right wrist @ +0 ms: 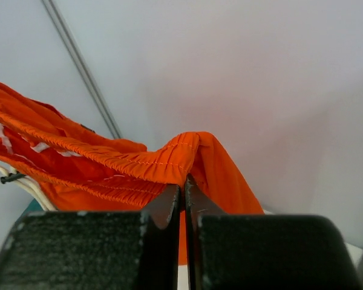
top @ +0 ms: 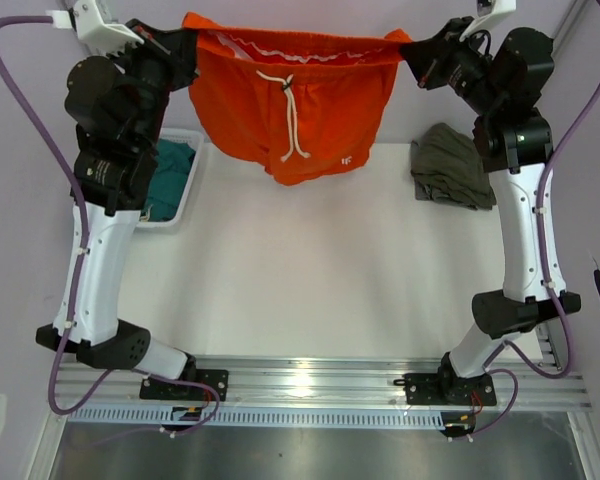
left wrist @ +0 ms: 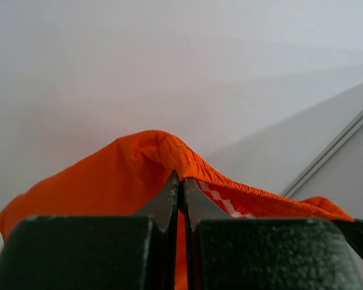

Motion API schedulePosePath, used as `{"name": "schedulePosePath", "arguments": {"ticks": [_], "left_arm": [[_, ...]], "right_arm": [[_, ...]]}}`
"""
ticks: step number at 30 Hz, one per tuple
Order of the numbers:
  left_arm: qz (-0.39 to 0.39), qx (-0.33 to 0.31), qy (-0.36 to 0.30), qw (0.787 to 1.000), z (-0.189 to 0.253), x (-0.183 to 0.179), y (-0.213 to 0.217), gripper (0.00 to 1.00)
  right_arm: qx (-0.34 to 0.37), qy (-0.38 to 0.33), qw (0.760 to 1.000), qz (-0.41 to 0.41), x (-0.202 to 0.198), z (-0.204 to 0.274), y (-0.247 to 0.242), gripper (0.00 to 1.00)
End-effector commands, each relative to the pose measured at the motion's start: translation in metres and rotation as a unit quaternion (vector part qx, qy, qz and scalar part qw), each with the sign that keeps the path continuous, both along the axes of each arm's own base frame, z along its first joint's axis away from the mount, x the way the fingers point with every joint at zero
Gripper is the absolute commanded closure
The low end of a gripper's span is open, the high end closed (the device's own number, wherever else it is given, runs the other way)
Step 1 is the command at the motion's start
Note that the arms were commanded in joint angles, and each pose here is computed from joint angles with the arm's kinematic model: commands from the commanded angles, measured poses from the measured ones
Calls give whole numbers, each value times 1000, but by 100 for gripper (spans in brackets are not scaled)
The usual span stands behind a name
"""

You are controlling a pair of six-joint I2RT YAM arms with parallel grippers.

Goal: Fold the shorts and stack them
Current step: Flatten the shorts out

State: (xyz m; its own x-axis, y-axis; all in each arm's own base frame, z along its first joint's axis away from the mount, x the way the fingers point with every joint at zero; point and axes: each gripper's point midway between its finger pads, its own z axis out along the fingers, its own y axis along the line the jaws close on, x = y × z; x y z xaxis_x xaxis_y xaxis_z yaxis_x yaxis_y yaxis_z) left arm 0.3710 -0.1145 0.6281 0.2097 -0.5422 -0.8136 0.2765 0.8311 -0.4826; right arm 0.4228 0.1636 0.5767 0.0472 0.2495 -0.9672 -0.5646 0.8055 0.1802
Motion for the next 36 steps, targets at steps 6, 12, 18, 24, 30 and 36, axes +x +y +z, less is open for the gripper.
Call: {"name": "schedulePosePath", "arguments": {"ticks": [6, 12, 18, 24, 30, 36], "left_arm": [[3, -20, -28, 999, -24, -35, 20, 100], [7, -18, 2, 1000, -41, -42, 24, 100], [-2, -22, -20, 1000, -26, -53, 24, 100], [7, -15, -19, 1000, -26, -46, 25, 100], [0, -18, 12, 1000, -48, -10, 15, 100], [-3, -18, 41, 999, -65, 52, 10, 100]], "right_arm": [[15, -46, 999, 20, -55, 13, -11, 100], [6, -22, 1000, 14, -72, -7, -15, 100], [8, -25, 1000, 14, -76, 0, -16, 100], [11, -22, 1000, 13, -66, 0, -15, 100], [13, 20, 1000, 5, -19, -30, -11, 100], [21, 31, 999, 6, 27, -31, -11, 100]]}}
